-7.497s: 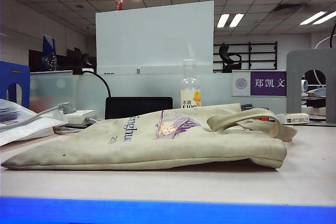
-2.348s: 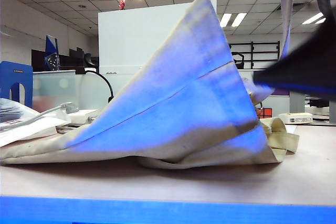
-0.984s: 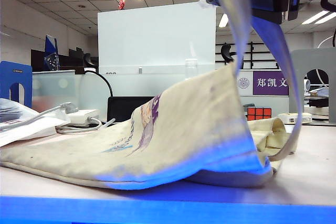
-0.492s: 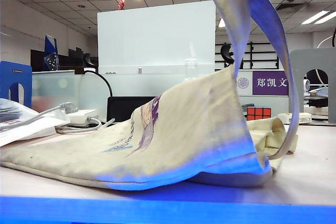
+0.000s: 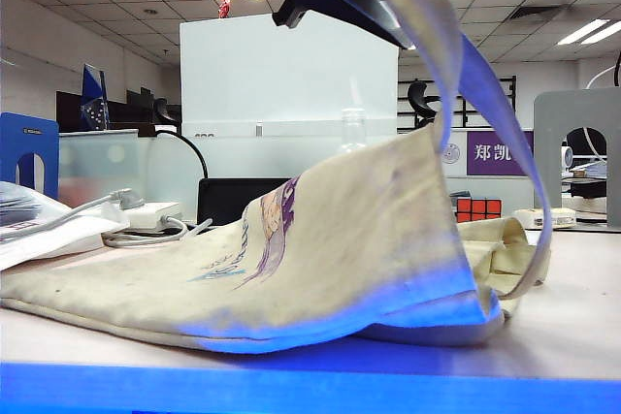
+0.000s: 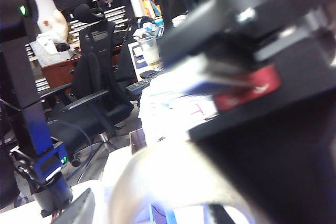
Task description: Take the glasses case out of the canvas bag and put it on the table.
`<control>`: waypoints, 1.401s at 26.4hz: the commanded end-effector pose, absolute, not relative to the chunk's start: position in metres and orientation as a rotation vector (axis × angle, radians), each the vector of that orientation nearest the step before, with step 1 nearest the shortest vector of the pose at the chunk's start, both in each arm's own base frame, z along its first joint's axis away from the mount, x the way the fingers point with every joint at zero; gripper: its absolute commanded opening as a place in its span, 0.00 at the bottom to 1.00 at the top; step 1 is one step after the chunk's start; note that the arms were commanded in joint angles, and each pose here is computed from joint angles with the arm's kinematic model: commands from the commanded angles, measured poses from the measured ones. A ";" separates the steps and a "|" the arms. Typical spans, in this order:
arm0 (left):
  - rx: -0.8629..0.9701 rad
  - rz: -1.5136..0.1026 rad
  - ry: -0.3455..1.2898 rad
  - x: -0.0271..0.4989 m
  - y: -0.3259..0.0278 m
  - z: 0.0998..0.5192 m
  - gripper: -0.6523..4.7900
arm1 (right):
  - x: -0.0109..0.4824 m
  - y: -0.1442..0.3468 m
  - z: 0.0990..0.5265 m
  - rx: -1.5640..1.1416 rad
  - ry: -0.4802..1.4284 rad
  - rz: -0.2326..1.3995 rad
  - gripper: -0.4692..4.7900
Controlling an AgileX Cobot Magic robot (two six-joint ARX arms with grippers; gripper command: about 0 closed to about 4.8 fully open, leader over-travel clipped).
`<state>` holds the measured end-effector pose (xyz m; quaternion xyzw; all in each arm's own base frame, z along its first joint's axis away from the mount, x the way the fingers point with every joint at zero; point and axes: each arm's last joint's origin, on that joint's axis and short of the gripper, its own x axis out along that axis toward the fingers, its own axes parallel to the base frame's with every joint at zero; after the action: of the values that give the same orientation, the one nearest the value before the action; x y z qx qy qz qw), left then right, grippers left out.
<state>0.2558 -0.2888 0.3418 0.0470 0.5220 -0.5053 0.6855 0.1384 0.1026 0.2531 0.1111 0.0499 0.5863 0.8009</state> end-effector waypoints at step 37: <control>-0.222 -1.339 1.313 0.269 -0.276 0.347 0.11 | 0.134 0.109 0.246 0.245 0.207 1.274 0.59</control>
<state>0.2699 -0.2762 0.3418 -0.0869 0.5714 -0.5679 0.5860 0.1338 0.1093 0.2449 0.1212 0.1023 0.5910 0.7909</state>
